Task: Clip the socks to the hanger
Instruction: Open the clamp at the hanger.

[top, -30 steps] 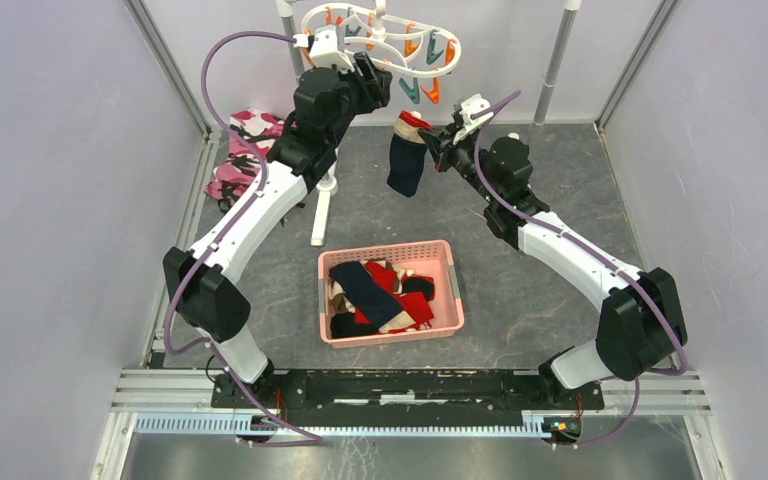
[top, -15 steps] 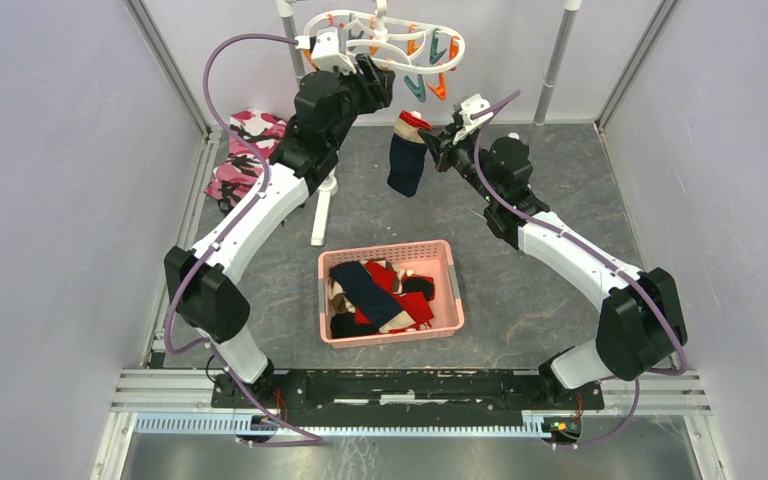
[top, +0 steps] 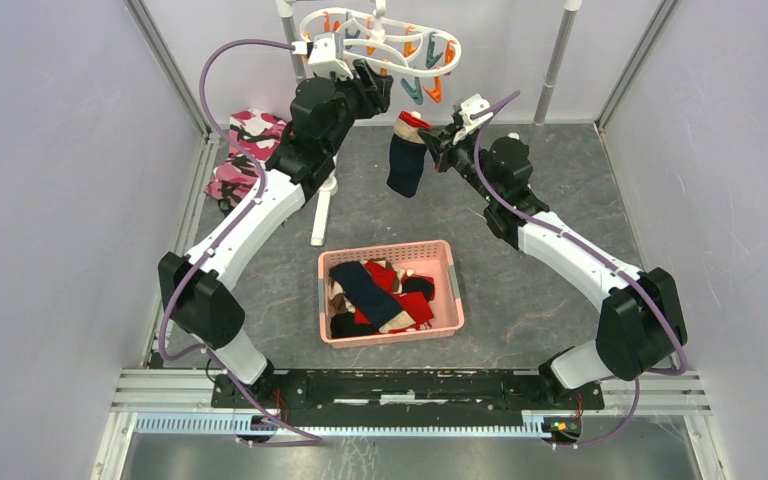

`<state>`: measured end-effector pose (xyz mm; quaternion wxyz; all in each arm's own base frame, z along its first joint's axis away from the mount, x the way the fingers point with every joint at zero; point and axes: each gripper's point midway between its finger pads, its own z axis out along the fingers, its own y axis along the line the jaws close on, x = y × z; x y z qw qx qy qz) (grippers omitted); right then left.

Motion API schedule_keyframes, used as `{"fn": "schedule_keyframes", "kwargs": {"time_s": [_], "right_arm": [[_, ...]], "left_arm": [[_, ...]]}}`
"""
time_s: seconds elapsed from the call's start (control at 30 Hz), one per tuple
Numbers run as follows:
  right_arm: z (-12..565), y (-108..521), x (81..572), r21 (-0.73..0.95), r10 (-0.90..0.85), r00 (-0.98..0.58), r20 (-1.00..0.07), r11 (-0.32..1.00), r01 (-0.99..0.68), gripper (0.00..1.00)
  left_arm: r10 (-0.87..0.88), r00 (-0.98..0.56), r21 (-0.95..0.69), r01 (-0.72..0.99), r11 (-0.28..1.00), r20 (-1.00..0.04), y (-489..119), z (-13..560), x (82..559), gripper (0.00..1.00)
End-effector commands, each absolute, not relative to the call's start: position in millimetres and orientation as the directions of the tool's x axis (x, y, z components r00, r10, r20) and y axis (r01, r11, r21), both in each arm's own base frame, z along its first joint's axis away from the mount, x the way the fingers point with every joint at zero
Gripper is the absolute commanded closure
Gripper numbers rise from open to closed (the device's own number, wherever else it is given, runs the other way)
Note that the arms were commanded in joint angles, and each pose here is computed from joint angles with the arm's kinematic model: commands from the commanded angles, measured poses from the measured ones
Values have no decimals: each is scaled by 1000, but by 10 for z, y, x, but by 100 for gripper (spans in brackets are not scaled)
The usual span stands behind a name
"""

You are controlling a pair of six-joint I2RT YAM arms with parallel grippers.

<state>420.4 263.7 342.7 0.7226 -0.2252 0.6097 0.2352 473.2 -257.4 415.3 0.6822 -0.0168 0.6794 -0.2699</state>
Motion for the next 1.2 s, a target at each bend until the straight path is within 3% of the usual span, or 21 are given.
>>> {"fn": "schedule_keyframes", "kwargs": {"time_s": [0.0,1.17], "right_arm": [[3701,2664,4194,-60,101,221,-970,782,-620,100],[3697,2678,4211,-60,100,219,-971,780,-623,100]], "left_arm": [[-412,24,-372,386,844,-911,-2508,4558,4585,38],[-412,52,-365,373,853,-910,-2499,4731,4560,43]]}}
